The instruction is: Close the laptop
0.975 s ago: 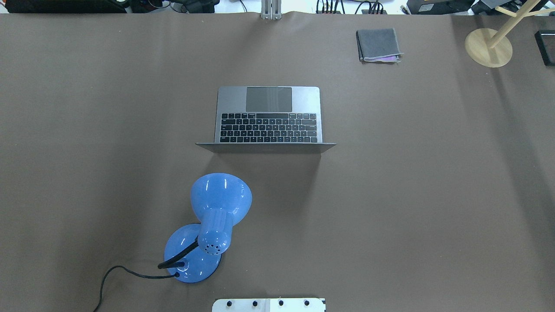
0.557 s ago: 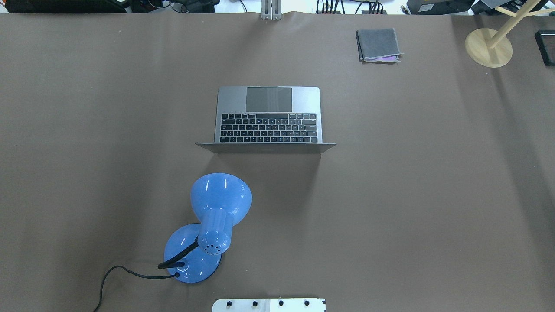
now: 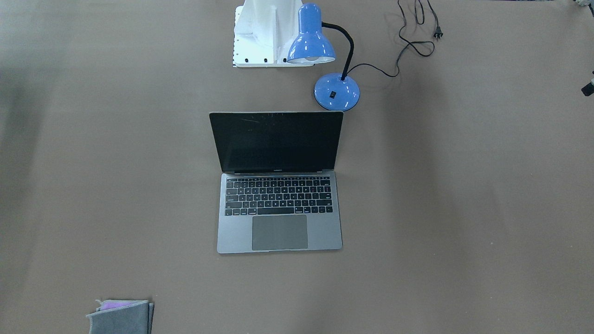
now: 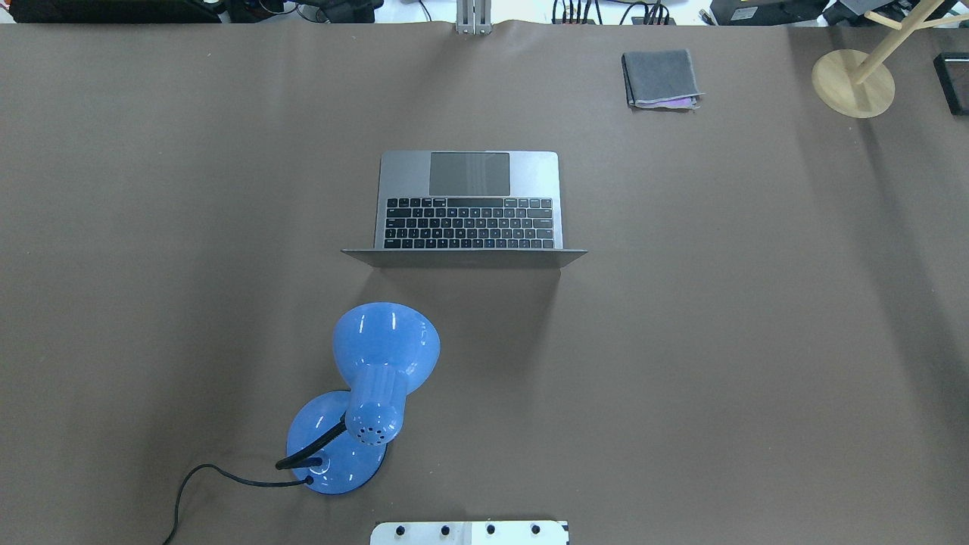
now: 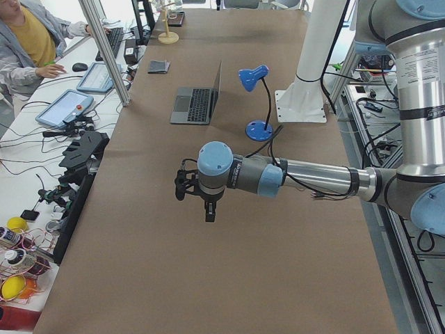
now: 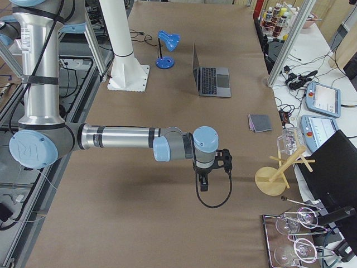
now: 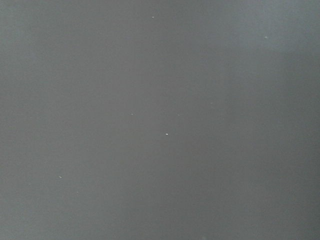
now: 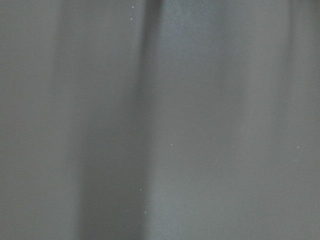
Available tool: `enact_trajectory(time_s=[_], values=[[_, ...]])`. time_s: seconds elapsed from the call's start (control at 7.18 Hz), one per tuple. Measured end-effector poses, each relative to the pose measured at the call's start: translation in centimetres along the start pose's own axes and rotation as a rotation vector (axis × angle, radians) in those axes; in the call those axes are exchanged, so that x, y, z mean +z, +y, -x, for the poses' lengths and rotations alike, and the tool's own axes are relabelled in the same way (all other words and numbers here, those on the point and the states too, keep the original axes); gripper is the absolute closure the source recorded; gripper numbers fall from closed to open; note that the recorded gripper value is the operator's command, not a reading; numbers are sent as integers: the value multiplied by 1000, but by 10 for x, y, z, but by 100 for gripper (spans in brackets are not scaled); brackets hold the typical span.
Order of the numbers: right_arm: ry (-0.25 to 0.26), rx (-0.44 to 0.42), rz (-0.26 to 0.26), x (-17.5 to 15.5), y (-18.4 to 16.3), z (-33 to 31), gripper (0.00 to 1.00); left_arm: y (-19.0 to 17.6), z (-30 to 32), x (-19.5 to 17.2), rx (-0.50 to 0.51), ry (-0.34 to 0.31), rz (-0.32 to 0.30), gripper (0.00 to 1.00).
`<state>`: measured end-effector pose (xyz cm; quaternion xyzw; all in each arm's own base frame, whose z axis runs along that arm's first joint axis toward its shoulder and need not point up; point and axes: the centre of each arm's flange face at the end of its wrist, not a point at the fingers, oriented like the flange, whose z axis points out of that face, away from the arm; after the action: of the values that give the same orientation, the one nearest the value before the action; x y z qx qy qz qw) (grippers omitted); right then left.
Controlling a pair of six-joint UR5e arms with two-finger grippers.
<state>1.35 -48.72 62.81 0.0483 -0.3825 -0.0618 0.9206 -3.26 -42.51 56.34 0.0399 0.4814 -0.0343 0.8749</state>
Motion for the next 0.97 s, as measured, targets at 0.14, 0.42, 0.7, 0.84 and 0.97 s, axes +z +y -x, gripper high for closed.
enact_trajectory(time_s=[0.14,0.42,0.7,0.84,0.97], values=[[-9,-24,5,2,-3,13,0,-4,-10,1,17,11,3,4],[-69,12,-15,-11,-10,67,9,-10,-53,4,10,23,13,18],[-133,70,-37,-32,-9,178,99,-5,-147,16,-39,33,40,60],[-171,85,-26,-38,1,231,100,-7,-198,25,-74,52,59,100],[-214,94,4,-41,13,287,100,-8,-250,37,-107,79,87,100]])
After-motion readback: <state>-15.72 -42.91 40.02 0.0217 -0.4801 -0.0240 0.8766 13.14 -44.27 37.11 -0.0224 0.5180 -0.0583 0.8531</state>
